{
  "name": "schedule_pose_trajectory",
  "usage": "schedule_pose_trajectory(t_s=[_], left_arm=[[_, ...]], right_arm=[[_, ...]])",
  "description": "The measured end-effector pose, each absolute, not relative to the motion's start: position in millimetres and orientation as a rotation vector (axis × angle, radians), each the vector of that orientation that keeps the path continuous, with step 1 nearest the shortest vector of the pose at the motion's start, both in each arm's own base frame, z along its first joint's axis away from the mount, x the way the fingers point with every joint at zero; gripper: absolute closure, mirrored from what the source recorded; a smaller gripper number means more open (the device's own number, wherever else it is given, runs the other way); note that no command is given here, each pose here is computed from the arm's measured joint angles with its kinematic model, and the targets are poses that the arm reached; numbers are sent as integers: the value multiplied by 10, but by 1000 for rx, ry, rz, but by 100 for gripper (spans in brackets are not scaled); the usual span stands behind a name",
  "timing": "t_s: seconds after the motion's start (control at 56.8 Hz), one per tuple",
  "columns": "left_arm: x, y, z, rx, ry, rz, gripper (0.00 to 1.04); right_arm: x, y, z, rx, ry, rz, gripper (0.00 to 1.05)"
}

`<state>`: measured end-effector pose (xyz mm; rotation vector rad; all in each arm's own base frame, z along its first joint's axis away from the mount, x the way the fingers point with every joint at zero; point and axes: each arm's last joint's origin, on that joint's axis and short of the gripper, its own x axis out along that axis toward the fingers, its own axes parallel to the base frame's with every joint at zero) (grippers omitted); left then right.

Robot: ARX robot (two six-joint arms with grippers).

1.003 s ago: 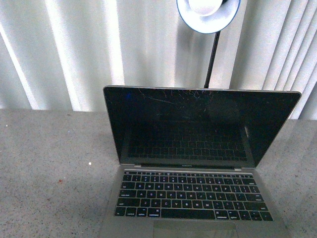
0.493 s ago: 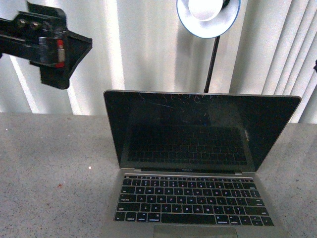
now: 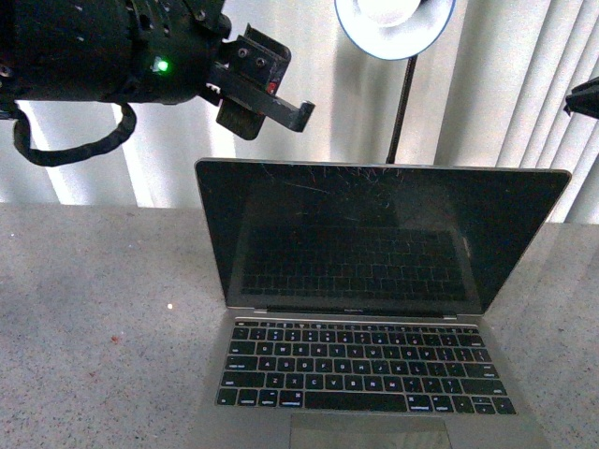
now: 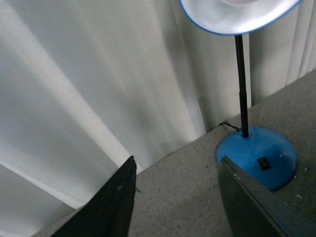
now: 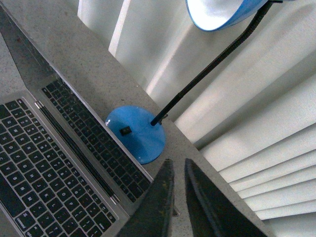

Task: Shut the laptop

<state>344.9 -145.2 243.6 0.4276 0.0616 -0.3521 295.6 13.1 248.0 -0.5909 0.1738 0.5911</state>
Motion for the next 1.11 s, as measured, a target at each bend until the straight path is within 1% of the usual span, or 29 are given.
schedule_pose_trajectory(t_s=[0.018, 0.053, 0.123, 0.141, 0.194, 0.211, 0.317, 0.51, 0.809, 1.108], left_arm=[[3453, -1461, 2431, 430, 65, -354, 61], [3471, -1497, 2422, 436, 71, -357, 69], [3510, -1560, 2428, 442, 80, -363, 83], [3521, -1583, 2436, 444, 83, -367, 88], [3552, -1627, 2453, 449, 86, -373, 99], [3557, -1635, 2452, 450, 87, -373, 101], [3624, -1714, 2431, 474, 110, -385, 101], [3659, -1754, 2291, 528, 200, -422, 101], [3660, -1728, 2254, 570, 213, -444, 101], [3615, -1666, 2214, 588, 264, -507, 101]], right_arm=[[2980, 126, 2483, -594, 178, 593, 99], [3013, 119, 2486, -604, 182, 598, 102], [3098, 105, 2491, -625, 194, 603, 102], [3124, 105, 2486, -633, 199, 607, 102], [3169, 107, 2482, -646, 203, 614, 102], [3181, 113, 2482, -647, 205, 617, 102], [3255, 152, 2501, -663, 202, 633, 102], [3336, 227, 2449, -686, 219, 671, 102], [3421, 351, 2270, -716, 258, 726, 102], [3432, 477, 2257, -723, 267, 758, 102]])
